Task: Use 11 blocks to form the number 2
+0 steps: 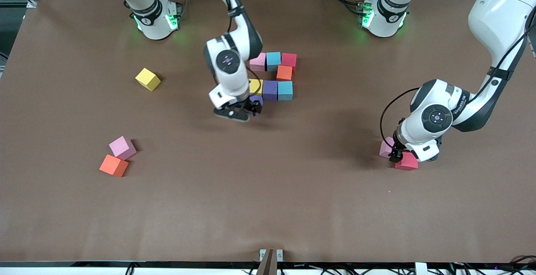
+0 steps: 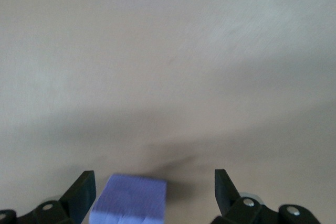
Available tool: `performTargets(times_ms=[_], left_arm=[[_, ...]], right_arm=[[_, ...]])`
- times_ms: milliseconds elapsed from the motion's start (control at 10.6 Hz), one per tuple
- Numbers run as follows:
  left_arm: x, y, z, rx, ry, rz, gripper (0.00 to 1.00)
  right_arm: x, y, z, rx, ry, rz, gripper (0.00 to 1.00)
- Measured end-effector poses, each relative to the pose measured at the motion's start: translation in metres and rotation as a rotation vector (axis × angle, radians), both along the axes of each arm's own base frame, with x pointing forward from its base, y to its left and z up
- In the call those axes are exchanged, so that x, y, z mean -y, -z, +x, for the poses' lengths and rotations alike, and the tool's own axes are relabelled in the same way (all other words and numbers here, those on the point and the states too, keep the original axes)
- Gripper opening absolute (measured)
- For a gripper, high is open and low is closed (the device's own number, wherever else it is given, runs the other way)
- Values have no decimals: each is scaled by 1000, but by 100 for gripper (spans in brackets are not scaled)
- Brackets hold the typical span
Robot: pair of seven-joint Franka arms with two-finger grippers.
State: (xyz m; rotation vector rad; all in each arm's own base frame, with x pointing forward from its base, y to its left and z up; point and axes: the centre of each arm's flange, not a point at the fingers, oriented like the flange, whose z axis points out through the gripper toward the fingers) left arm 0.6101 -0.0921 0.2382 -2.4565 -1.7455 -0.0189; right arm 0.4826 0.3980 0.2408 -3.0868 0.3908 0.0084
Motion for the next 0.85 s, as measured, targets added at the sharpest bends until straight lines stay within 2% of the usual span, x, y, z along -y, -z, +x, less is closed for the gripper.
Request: performTargets(times_ms=[188,470,846], left_arm=[[1,6,0,-3,0,-12,100],[2,14,0,-6,11,-18,100],[1,24,-1,-5,29,-15,100]], right_arm=[[44,-23,36,-52,-29,54,100],[119,-31,74,-91,-210,106,100],[208,-37,107,-62,-503,124,100]])
